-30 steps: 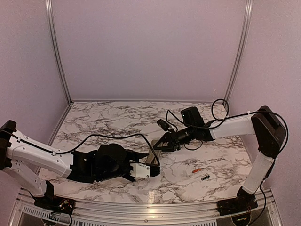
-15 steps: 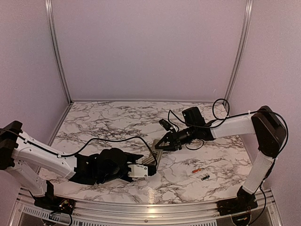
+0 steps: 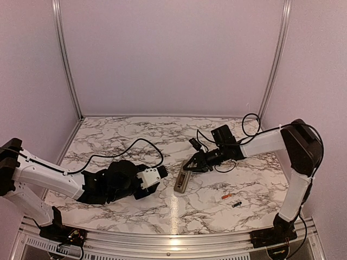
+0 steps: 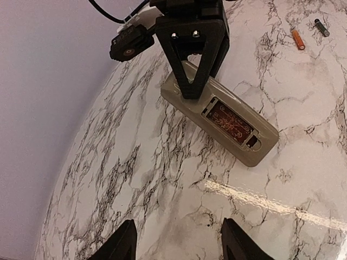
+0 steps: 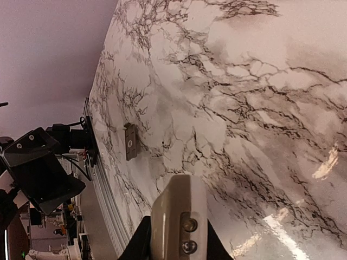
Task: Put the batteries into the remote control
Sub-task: Remove the battery cover from the remote control, then pass from the right arm to the left
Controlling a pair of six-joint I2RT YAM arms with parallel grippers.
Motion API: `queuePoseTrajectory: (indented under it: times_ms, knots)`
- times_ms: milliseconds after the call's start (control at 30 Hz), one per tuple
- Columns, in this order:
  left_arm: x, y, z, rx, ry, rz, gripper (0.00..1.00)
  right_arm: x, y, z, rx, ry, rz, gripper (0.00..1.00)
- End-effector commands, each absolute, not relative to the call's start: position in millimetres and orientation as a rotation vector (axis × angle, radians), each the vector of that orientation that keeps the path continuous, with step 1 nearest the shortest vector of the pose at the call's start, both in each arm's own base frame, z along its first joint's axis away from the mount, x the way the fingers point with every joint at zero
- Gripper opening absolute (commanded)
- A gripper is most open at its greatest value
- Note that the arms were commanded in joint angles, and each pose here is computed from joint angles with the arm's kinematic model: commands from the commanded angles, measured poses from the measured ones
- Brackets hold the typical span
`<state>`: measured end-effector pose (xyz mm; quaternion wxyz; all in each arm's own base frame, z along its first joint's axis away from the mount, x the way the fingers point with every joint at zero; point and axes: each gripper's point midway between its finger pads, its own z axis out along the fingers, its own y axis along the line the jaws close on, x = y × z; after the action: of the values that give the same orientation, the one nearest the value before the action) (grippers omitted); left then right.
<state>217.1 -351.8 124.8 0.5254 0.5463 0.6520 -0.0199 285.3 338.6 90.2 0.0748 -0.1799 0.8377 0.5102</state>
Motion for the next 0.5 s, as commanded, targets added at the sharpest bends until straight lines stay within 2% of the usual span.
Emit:
queuePoseTrajectory:
  times_ms: [0, 233, 467]
  knots:
    - [226, -346, 141, 1.128, 1.641, -0.169, 0.56, 314, 332, 104, -0.55, 2.427, 1.445, 0.0]
    - [232, -354, 176, 0.894, 1.741, -0.506, 0.62, 300, 340, 143, -0.698, 2.289, 1.523, 0.0]
    - [227, -383, 186, 0.777, 1.85, -0.793, 0.64, 272, 360, 171, -0.874, 2.19, 1.574, 0.0]
